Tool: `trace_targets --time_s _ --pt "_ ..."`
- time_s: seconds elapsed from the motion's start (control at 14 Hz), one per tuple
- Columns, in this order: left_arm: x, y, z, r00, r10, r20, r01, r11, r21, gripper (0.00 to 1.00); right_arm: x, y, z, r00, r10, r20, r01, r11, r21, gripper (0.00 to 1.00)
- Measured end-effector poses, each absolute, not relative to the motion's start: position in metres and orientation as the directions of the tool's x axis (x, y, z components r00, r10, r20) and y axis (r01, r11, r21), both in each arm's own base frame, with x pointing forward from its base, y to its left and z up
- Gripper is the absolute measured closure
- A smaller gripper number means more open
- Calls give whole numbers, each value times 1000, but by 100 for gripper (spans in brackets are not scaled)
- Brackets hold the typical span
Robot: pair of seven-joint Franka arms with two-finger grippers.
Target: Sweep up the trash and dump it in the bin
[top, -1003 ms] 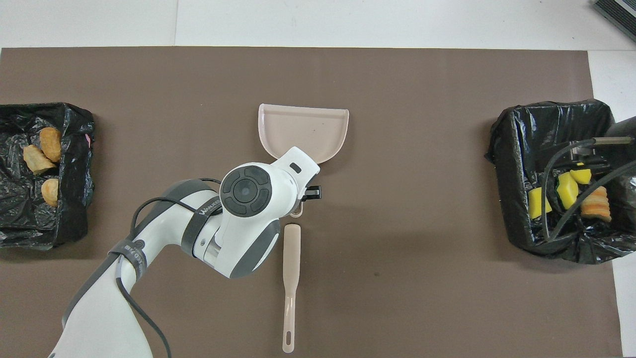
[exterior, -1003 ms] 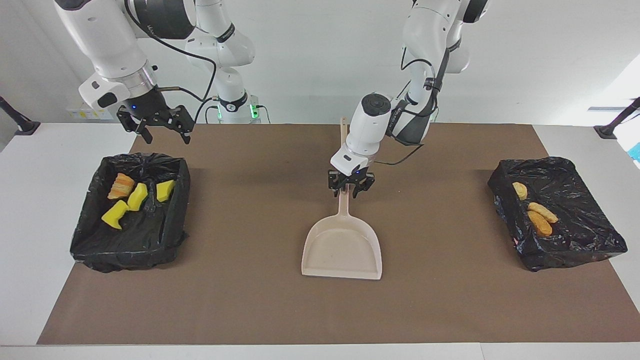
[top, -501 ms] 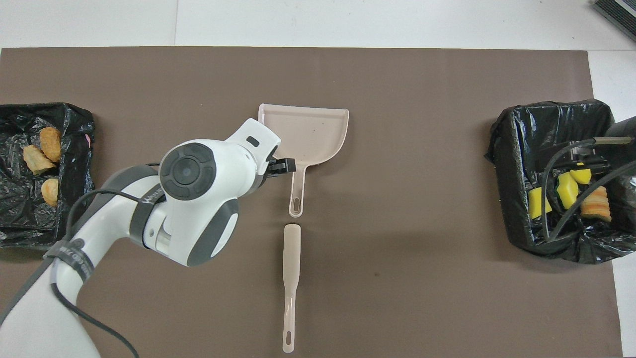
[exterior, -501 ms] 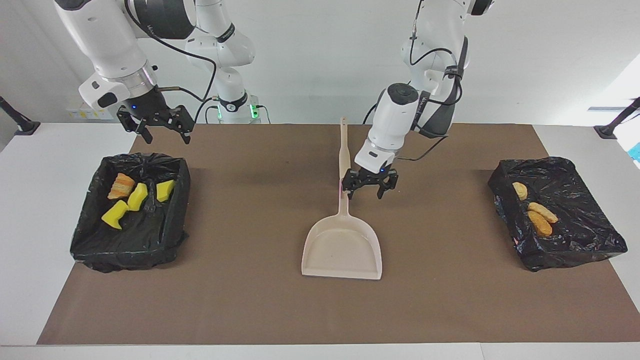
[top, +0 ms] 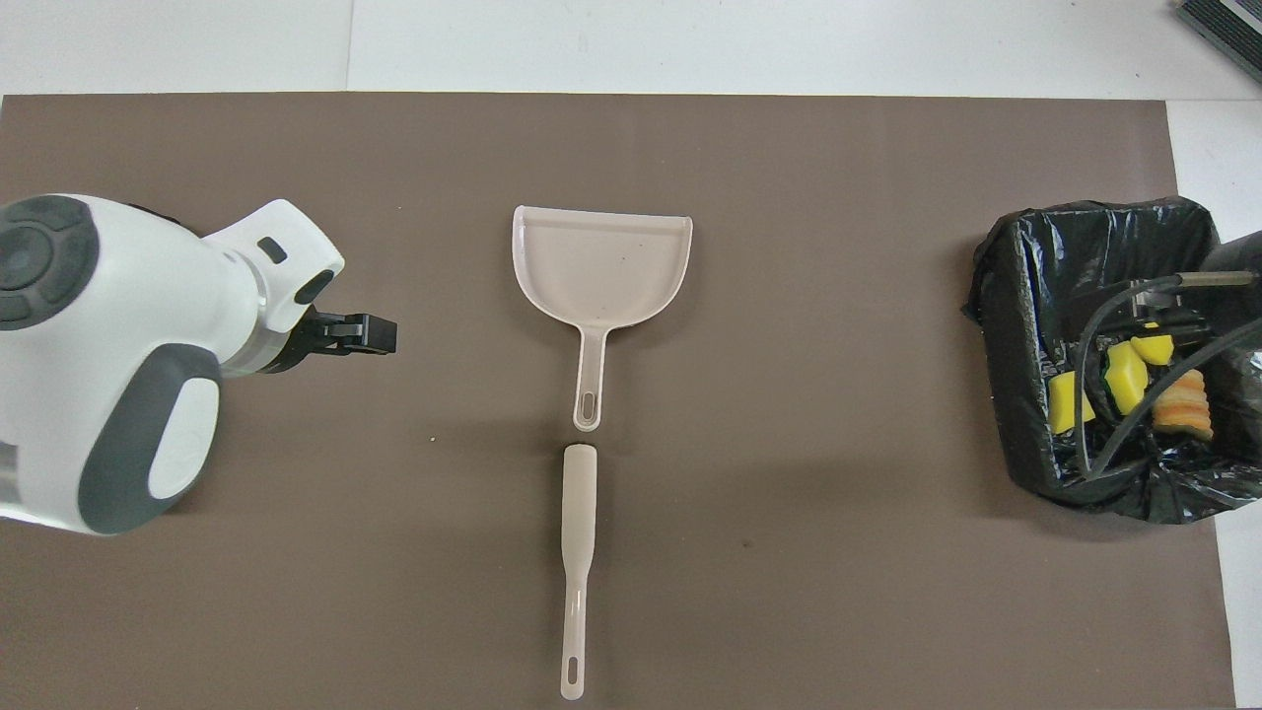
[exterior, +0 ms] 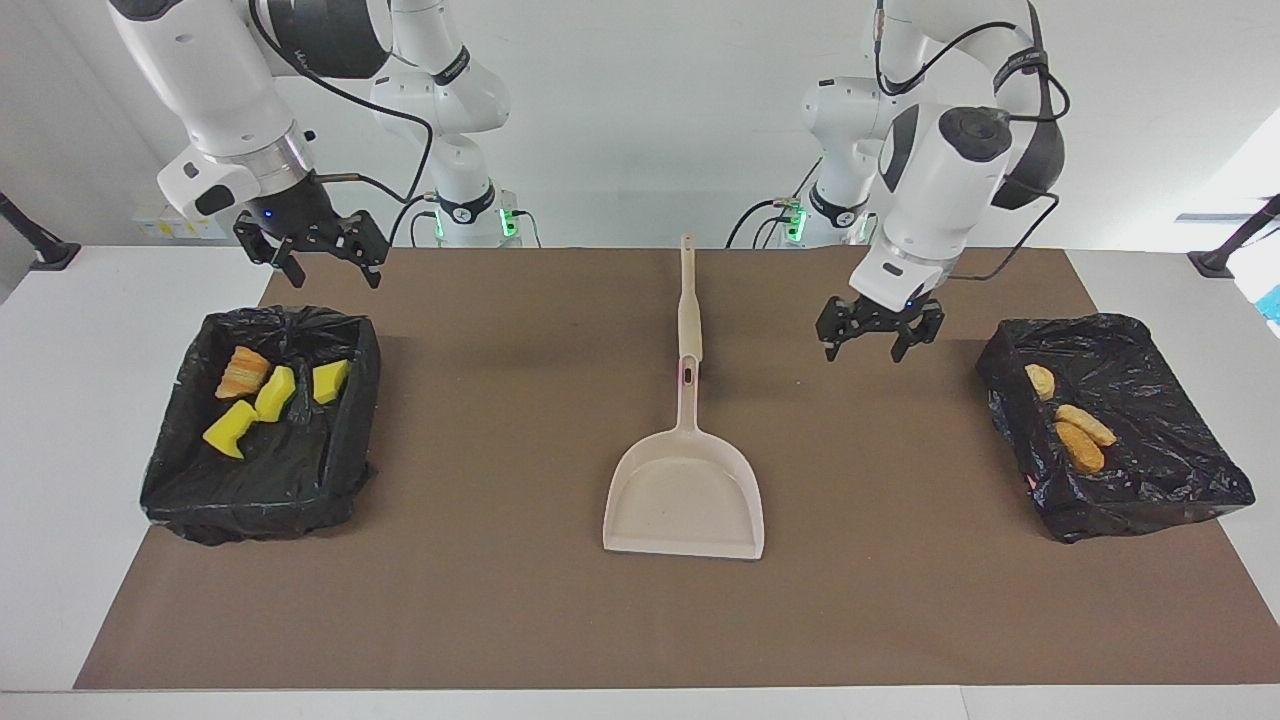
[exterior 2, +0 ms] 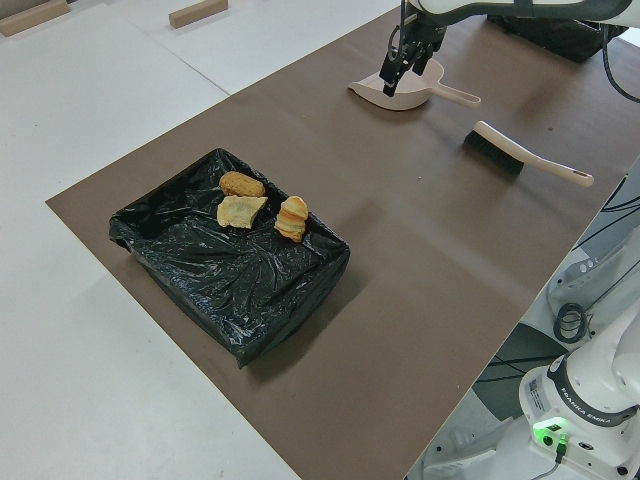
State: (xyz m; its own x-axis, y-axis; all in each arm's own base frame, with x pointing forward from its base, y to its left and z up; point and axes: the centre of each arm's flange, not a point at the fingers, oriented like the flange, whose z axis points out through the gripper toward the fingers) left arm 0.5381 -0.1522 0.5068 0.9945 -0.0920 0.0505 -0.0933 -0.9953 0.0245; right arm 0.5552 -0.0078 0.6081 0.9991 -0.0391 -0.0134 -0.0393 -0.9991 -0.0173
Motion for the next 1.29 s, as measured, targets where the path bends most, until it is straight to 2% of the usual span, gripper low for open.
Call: trace_targets --time_s 0.64,1.29 --pt "511 -81 625 995 -76 -72 -77 -997 -16 0 555 -8 608 999 -39 -13 -39 -999 -17 0" --pt "521 -63 625 997 -58 -42 -59 -998 -23 0 555 -8 608 999 -39 -13 -39 -999 -17 0"
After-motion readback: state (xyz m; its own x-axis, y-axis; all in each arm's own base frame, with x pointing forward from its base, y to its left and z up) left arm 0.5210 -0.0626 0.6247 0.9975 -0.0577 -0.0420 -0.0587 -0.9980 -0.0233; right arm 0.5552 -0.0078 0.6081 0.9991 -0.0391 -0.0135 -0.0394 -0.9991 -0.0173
